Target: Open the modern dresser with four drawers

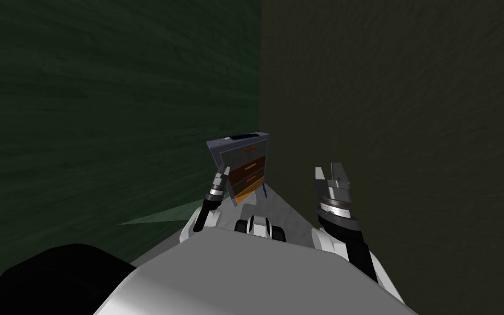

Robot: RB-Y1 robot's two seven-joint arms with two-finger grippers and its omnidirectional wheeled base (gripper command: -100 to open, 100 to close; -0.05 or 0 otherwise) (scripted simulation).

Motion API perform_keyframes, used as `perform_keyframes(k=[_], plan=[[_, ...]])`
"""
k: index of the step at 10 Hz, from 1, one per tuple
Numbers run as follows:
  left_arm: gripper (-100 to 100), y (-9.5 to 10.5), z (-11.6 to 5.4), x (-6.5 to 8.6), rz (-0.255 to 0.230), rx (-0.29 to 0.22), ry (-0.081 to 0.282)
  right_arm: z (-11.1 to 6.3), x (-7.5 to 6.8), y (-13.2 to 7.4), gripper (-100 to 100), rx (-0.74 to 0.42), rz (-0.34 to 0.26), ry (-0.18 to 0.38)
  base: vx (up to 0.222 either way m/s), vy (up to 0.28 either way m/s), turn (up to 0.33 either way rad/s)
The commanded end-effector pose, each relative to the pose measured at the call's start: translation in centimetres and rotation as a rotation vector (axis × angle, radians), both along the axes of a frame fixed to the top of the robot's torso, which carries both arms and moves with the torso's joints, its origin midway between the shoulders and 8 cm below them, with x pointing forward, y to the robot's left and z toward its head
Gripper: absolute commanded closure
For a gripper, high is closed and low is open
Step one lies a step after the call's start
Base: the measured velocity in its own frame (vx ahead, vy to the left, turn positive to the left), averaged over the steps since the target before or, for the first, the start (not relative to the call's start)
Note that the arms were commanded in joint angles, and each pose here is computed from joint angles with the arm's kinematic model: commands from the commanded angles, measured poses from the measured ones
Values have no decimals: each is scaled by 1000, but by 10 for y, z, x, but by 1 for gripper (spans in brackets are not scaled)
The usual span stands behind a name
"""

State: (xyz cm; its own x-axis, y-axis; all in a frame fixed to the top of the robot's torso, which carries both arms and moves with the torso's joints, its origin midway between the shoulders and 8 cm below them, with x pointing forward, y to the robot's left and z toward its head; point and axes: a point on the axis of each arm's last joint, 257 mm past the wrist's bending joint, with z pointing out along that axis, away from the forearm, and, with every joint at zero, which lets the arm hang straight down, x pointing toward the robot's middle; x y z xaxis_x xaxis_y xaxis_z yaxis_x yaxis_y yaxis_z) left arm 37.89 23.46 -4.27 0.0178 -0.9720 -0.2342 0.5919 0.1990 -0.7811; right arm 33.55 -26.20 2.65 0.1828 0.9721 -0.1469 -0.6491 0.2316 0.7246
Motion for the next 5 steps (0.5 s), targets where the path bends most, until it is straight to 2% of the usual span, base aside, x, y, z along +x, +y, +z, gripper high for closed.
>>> perform_keyframes(k=[1, 3, 4, 5], plan=[[-100, -2, -23, 8, -17, 6, 36, 0, 0, 0, 0, 0, 0, 0, 64, 41, -55], [-100, -1, -40, 13, -20, 6, 64, 0, 0, 0, 0, 0, 0, 0, 51, 29, -29], [-100, -1, -40, 13, -20, 6, 64, 0, 0, 0, 0, 0, 0, 0, 40, 23, -25], [-100, -1, -50, 17, -25, 5, 80, 0, 0, 0, 0, 0, 0, 0, 45, 19, -41]])
